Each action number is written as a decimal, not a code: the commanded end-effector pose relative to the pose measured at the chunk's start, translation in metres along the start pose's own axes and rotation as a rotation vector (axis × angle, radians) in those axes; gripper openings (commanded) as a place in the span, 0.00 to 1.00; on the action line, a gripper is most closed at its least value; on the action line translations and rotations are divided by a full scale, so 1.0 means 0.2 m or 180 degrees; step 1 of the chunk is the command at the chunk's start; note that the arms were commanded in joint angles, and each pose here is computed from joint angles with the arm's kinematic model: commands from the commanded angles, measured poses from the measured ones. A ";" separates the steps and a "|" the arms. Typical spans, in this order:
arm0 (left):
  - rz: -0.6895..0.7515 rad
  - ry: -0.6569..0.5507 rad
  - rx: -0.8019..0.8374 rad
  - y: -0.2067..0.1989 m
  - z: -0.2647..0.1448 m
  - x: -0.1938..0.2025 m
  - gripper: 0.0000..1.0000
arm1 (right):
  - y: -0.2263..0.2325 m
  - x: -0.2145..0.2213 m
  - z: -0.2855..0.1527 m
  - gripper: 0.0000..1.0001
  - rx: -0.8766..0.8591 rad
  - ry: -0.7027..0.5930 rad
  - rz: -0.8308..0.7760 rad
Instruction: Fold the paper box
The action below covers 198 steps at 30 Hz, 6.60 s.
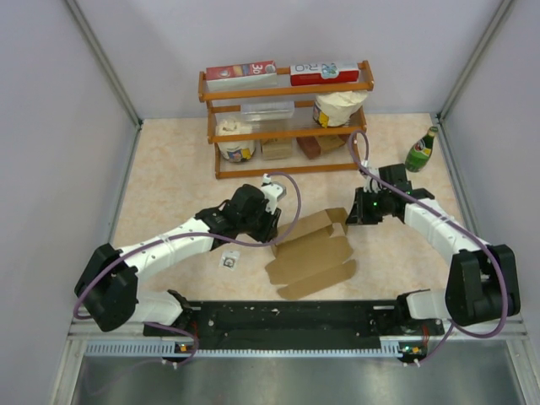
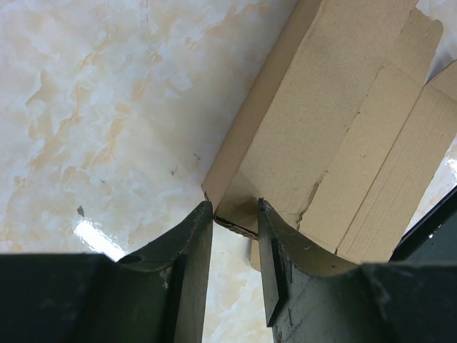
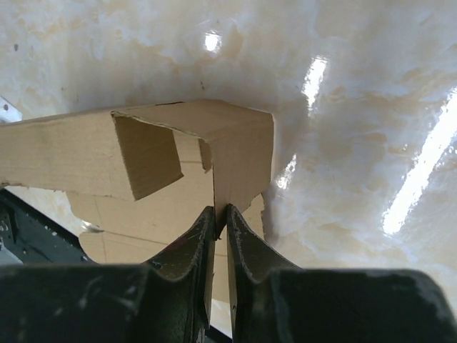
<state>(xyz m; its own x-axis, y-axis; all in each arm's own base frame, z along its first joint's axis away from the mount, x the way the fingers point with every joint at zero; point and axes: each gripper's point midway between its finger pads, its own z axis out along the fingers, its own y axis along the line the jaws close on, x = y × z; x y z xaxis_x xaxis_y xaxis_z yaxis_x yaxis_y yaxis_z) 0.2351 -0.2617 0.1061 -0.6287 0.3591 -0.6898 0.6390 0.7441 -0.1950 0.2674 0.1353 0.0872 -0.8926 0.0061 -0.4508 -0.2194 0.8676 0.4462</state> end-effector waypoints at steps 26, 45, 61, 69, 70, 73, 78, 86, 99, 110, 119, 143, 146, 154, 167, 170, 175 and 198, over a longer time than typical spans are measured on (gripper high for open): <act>-0.0013 0.0030 0.0023 -0.01 0.02 0.00 0.37 | 0.23 0.11 -0.09 0.19 -0.0533 0.0146 -0.0119; -0.0028 0.0027 0.0009 -0.01 0.02 0.00 0.37 | 0.07 -0.32 -0.20 0.25 0.0156 -0.0921 0.0300; -0.0081 0.0027 0.0029 -0.02 0.02 0.00 0.37 | -0.09 -0.27 0.05 0.13 0.0287 -0.0723 0.0357; -0.0115 -0.0042 0.0031 -0.02 0.00 -0.01 0.37 | -0.08 -0.29 0.07 0.13 0.0213 -0.0722 0.0266; -0.0128 -0.0056 0.0034 -0.03 0.00 -0.02 0.37 | -0.08 -0.29 0.07 0.13 0.0220 -0.0734 0.0258; -0.0154 -0.0084 0.0041 -0.03 -0.01 -0.02 0.37 | -0.09 -0.30 0.07 0.13 0.0234 -0.0746 0.0241; -0.0184 -0.0077 0.0050 -0.03 0.00 -0.02 0.37 | -0.08 -0.31 0.05 0.13 0.0211 -0.0803 0.0226; -0.0231 0.0006 0.0067 -0.04 0.02 0.01 0.37 | -0.12 -0.34 0.02 0.15 0.0401 -0.0995 0.0297; -0.0210 -0.0003 0.0069 -0.04 0.02 -0.01 0.37 | -0.17 -0.27 0.11 0.10 0.0420 -0.0793 0.0437; -0.0192 0.0014 0.0075 -0.05 0.02 0.00 0.37 | 0.07 -0.10 0.18 0.06 -0.0488 -0.0248 0.0123; -0.0152 0.0007 0.0126 -0.07 0.03 -0.03 0.37 | 0.16 0.01 0.17 0.06 -0.0674 -0.0075 0.0006; -0.0058 0.0011 0.0127 -0.07 0.04 -0.05 0.37 | 0.15 0.09 0.12 0.34 -0.0504 -0.0153 -0.0281; -0.0049 0.0006 0.0127 -0.07 0.04 -0.06 0.37 | 0.12 0.11 0.11 0.34 -0.0366 -0.0089 -0.0271; -0.0063 -0.0005 0.0119 -0.07 0.03 -0.06 0.37 | 0.09 0.18 0.06 0.34 -0.0110 0.0029 -0.0227; -0.0098 0.0010 0.0121 -0.07 0.04 -0.05 0.37 | 0.06 0.22 -0.04 0.35 0.0158 0.0050 -0.0064; -0.0096 0.0000 0.0120 -0.07 0.04 -0.06 0.37 | 0.09 0.22 -0.04 0.36 0.0081 0.0036 -0.0172; -0.0101 0.0007 0.0128 -0.07 0.04 -0.05 0.37 | 0.16 0.20 0.00 0.36 -0.0067 -0.0002 -0.0477; -0.0062 0.0008 0.0138 -0.08 0.04 -0.08 0.40 | 0.28 0.13 0.11 0.39 -0.0487 -0.0555 -0.0790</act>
<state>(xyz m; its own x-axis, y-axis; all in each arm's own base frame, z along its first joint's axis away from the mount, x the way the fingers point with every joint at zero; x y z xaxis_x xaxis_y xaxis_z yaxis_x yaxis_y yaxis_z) 0.2352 -0.2765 0.1055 -0.6572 0.3420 -0.6716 0.6283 0.7408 -0.2376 0.2293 0.1806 0.0717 -0.7790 -0.1168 -0.6160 -0.4392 0.8028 0.4032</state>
